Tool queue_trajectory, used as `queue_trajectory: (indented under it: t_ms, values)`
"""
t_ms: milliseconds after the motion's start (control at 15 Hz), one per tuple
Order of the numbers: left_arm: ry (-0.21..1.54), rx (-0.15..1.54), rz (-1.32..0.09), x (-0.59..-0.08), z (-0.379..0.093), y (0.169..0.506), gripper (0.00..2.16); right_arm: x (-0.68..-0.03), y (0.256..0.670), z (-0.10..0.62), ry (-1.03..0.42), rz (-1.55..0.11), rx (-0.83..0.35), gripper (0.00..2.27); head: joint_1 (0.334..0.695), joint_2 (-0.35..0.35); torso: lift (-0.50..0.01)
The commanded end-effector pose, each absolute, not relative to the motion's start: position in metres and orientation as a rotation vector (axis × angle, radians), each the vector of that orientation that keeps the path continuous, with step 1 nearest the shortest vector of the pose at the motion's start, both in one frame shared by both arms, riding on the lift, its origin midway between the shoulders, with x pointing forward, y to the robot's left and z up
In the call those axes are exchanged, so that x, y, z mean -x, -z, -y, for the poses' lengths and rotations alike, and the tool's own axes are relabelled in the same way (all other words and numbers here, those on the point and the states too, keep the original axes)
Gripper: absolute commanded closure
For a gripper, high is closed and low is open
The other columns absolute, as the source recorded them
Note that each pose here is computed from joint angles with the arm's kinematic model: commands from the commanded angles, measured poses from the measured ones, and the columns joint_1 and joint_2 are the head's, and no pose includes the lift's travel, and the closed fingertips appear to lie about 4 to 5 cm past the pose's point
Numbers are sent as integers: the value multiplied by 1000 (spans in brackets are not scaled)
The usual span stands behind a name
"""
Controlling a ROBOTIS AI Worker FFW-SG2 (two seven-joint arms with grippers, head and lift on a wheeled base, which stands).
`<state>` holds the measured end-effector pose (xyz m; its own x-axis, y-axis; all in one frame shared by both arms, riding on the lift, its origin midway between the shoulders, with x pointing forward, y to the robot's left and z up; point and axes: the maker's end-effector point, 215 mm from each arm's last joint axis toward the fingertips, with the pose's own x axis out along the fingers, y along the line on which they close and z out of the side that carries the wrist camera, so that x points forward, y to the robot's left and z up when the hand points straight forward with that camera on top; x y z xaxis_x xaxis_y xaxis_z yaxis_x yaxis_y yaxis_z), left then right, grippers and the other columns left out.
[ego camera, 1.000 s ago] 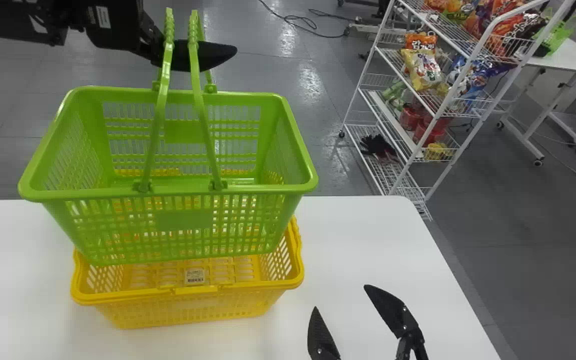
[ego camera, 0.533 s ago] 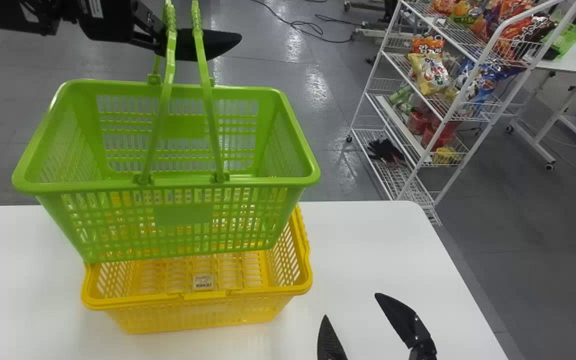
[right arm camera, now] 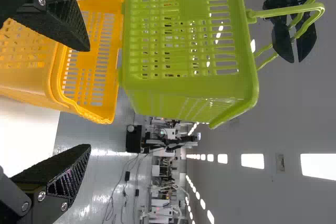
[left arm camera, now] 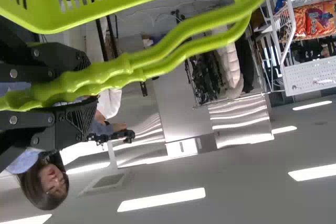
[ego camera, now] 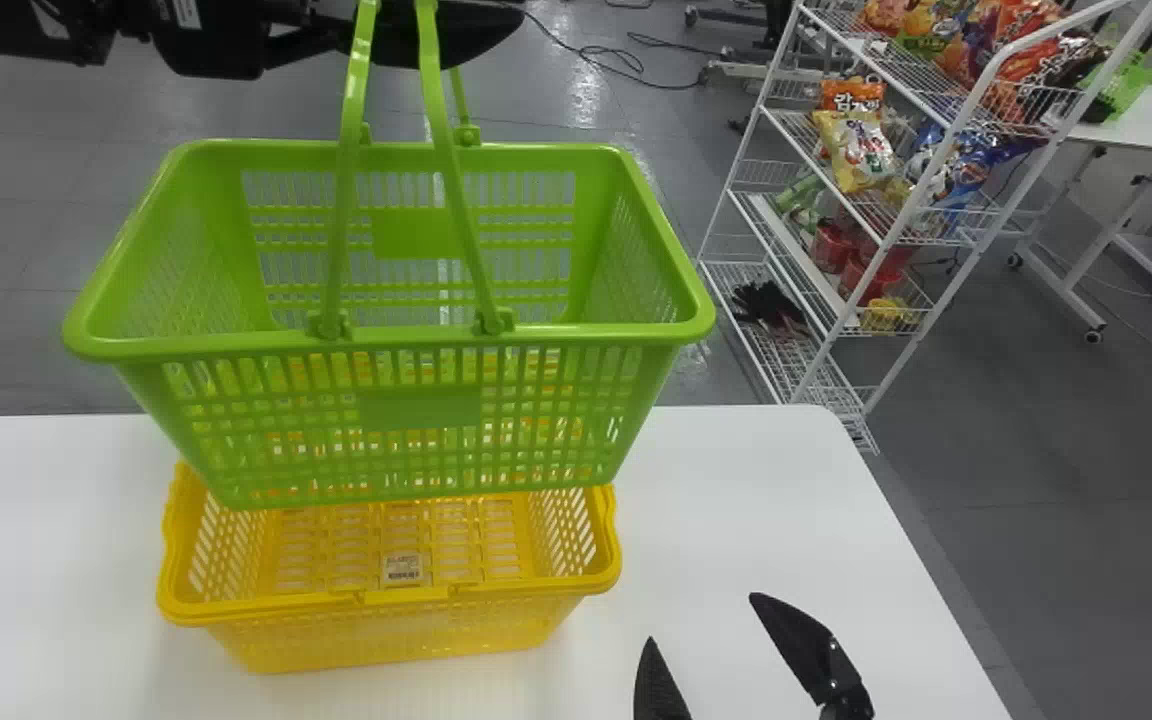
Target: Grasp handle with right gripper to insert into left gripper then lift and swing left to center
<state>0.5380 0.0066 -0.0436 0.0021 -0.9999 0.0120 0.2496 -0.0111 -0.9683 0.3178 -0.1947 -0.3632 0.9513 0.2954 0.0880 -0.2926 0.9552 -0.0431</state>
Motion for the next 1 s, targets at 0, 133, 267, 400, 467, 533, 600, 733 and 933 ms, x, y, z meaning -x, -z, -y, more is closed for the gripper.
queue_trajectory:
  t_ms: [0, 133, 267, 400, 467, 533, 600, 733, 933]
  values:
    - [1305, 1022, -1009, -541, -15, 44, 1970, -317, 363, 195, -297, 97, 26, 174, 665, -244, -93]
    - [1273, 1004, -1004, -546, -28, 45, 1973, -316, 360, 195, -297, 105, 26, 174, 664, -236, -93]
    - [1222, 983, -995, -554, -51, 48, 1970, -315, 360, 197, -295, 108, 26, 174, 663, -224, -93]
    - [1150, 972, -966, -564, -92, 46, 1970, -313, 360, 199, -292, 110, 25, 174, 663, -194, -93]
    - [1122, 971, -951, -567, -111, 44, 1970, -313, 361, 199, -292, 109, 25, 174, 662, -177, -93]
    - [1088, 970, -933, -570, -135, 42, 1970, -312, 362, 199, -292, 106, 24, 174, 662, -160, -93]
    - [1041, 966, -921, -571, -163, 43, 1970, -312, 362, 200, -291, 106, 26, 174, 660, -137, -93]
    - [977, 982, -887, -570, -210, 42, 1970, -313, 362, 203, -286, 108, 26, 174, 659, -65, -93]
    - [877, 966, -845, -557, -278, 42, 1970, -313, 362, 206, -282, 108, 26, 174, 658, 8, -93]
